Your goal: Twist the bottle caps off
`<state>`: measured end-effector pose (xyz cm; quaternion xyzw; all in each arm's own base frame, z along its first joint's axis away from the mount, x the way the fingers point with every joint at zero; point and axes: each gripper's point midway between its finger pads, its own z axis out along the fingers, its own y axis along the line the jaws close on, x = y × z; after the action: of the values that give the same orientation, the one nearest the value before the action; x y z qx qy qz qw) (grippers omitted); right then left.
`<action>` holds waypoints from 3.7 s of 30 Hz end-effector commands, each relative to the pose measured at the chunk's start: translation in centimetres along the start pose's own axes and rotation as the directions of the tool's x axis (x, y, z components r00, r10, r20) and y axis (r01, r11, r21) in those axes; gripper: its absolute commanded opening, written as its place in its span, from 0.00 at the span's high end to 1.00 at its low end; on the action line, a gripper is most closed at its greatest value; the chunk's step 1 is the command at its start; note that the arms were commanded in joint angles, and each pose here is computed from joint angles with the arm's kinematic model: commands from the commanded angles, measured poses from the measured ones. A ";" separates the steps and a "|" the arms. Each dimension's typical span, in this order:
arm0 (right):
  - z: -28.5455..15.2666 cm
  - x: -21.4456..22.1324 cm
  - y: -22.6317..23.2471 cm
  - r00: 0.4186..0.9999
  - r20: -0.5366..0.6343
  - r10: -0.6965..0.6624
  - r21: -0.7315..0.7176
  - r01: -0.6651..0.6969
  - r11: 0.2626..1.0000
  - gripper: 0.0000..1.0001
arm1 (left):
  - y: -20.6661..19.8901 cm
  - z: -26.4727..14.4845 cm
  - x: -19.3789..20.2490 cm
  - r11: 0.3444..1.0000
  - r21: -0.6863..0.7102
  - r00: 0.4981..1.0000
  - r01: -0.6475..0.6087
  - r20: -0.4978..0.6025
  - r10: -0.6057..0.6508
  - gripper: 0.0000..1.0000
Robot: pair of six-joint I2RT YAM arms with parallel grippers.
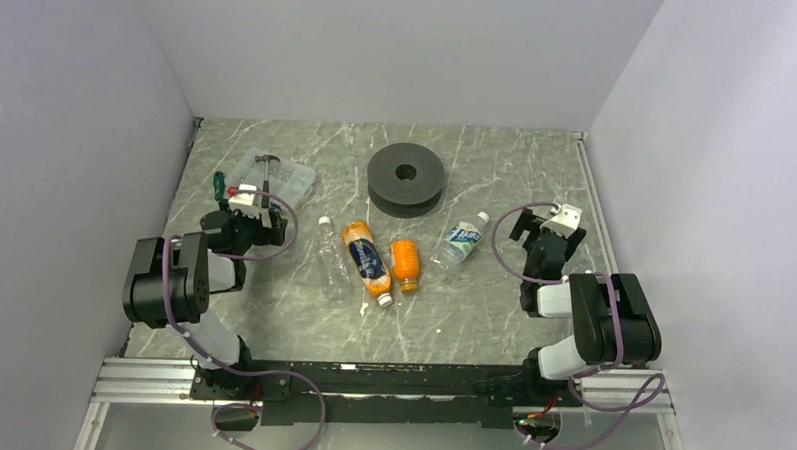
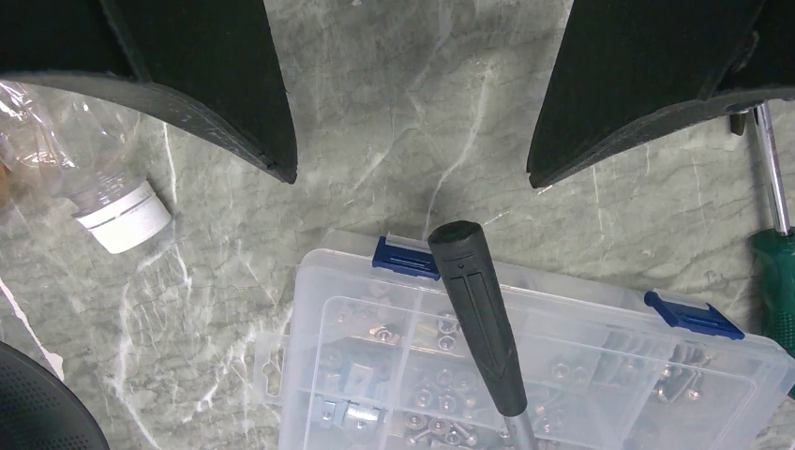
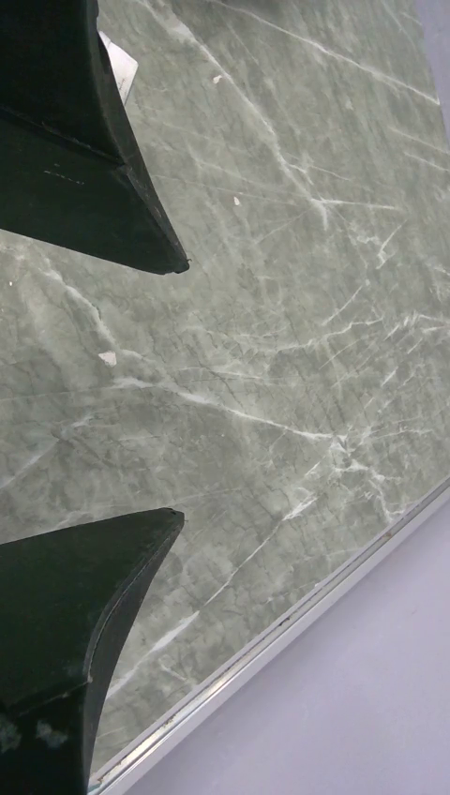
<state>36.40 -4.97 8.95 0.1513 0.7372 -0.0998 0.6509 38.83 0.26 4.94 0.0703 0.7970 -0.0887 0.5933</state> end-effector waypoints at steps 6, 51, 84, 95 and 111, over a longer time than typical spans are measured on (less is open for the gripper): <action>0.1 -1.0 -0.6 0.999 0.028 0.015 0.033 -0.016 0.999 0.00 | -0.1 0.2 -1.0 1.000 0.005 0.999 -0.018 0.031 0.018 0.01; -27.6 0.0 42.7 0.804 -0.285 -0.521 -0.833 0.061 0.550 0.02 | -3.4 -13.6 -16.8 0.970 0.030 0.884 0.242 -0.419 -0.208 0.01; -24.3 10.2 46.2 0.689 -0.364 -0.627 -0.818 0.085 0.569 0.36 | -7.0 -15.3 -21.8 0.928 0.225 0.903 0.298 -0.382 -0.197 0.01; -24.8 -7.0 45.6 0.927 -0.288 -0.238 -0.862 -0.143 0.487 0.50 | -9.0 -16.1 -24.1 0.881 0.332 0.908 0.337 -0.363 -0.210 0.01; -26.1 -23.7 42.8 0.644 -0.593 0.483 -0.674 -0.725 0.140 0.51 | -17.1 -22.2 -26.8 0.560 0.767 0.948 0.312 -0.217 -0.231 0.01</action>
<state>30.34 41.38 31.88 0.0036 0.6977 0.4812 0.5308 23.59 -10.61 35.69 0.1513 0.7494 -0.4864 0.4230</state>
